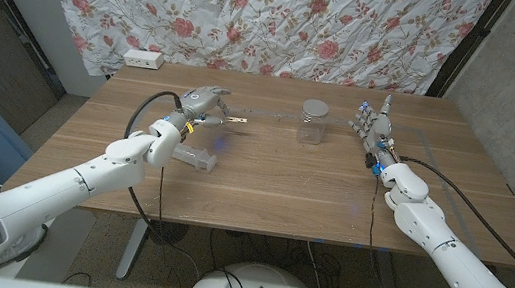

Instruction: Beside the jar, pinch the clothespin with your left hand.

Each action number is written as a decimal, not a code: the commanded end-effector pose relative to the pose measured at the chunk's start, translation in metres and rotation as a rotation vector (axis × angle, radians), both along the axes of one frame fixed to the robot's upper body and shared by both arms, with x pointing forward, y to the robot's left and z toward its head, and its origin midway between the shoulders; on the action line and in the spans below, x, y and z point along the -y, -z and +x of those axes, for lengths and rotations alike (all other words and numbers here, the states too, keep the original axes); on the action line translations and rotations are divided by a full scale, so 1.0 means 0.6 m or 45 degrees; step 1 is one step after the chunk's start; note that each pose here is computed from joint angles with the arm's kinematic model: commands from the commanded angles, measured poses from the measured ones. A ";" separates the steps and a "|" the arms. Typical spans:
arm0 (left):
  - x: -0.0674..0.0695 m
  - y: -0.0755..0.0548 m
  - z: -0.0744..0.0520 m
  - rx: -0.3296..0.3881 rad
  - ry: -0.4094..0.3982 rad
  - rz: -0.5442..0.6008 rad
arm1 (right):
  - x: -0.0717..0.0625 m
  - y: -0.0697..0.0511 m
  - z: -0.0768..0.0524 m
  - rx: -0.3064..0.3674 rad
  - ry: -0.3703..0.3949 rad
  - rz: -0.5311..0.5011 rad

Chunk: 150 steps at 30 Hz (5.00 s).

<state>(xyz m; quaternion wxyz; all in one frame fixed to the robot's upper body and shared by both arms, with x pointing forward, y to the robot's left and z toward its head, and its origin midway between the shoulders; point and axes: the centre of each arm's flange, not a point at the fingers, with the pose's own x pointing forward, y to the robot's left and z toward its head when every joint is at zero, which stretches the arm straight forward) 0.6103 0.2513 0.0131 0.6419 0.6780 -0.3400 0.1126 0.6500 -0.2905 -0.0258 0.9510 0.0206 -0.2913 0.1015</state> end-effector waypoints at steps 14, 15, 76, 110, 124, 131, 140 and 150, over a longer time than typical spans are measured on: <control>-0.002 0.036 0.009 -0.060 -0.035 0.063 | 0.000 0.000 0.000 0.000 0.000 0.000; -0.002 0.037 0.009 -0.061 -0.034 0.060 | 0.000 0.000 0.000 0.000 0.000 0.000; -0.014 0.069 0.036 -0.074 -0.155 0.151 | 0.000 0.000 0.000 0.000 0.000 0.000; -0.014 0.036 0.030 -0.234 -0.084 0.236 | 0.000 0.000 0.000 0.000 0.000 0.000; -0.055 0.007 0.029 -0.339 0.036 -0.087 | 0.001 0.000 0.000 0.000 0.000 -0.001; -0.079 0.006 0.033 -0.409 0.103 -0.277 | 0.001 0.000 0.000 0.000 0.000 -0.001; -0.101 0.013 0.036 -0.459 0.215 -0.508 | 0.001 0.000 0.000 0.000 0.000 -0.001; -0.113 0.017 0.041 -0.479 0.334 -0.665 | 0.001 0.000 0.000 0.000 0.000 0.000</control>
